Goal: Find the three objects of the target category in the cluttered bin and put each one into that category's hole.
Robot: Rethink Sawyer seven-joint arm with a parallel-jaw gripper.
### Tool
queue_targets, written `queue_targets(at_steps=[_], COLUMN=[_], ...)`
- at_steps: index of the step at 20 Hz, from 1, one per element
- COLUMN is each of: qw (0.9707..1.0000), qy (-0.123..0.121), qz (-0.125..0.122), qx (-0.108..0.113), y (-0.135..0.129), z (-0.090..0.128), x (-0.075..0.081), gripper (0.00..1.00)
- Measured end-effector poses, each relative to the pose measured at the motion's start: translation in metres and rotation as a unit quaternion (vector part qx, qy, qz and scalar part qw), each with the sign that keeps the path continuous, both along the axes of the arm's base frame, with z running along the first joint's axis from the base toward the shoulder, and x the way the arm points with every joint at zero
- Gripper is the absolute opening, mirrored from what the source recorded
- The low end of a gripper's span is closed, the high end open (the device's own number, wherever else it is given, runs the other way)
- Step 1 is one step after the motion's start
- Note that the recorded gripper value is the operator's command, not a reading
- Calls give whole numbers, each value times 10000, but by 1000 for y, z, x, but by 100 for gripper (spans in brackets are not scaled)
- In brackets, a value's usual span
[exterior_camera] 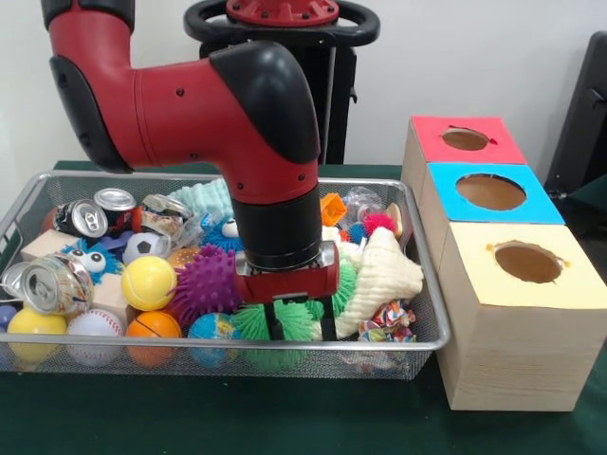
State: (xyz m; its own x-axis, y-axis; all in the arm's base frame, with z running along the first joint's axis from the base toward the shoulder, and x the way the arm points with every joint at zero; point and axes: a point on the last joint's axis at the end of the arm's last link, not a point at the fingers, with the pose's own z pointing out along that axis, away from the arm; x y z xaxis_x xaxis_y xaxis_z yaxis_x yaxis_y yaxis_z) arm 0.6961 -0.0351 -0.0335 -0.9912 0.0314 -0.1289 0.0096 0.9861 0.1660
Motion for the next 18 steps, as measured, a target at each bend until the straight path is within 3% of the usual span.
queue_targets(at_steps=[4, 11, 18], qw=[9999, 9984, 9982], qy=[-131, -536, -571], qz=[-45, -69, 20], qx=[51, 175, 172], y=[1, 10, 17], z=[-14, -13, -3], x=[-16, -44, -70], gripper=[100, 100, 100])
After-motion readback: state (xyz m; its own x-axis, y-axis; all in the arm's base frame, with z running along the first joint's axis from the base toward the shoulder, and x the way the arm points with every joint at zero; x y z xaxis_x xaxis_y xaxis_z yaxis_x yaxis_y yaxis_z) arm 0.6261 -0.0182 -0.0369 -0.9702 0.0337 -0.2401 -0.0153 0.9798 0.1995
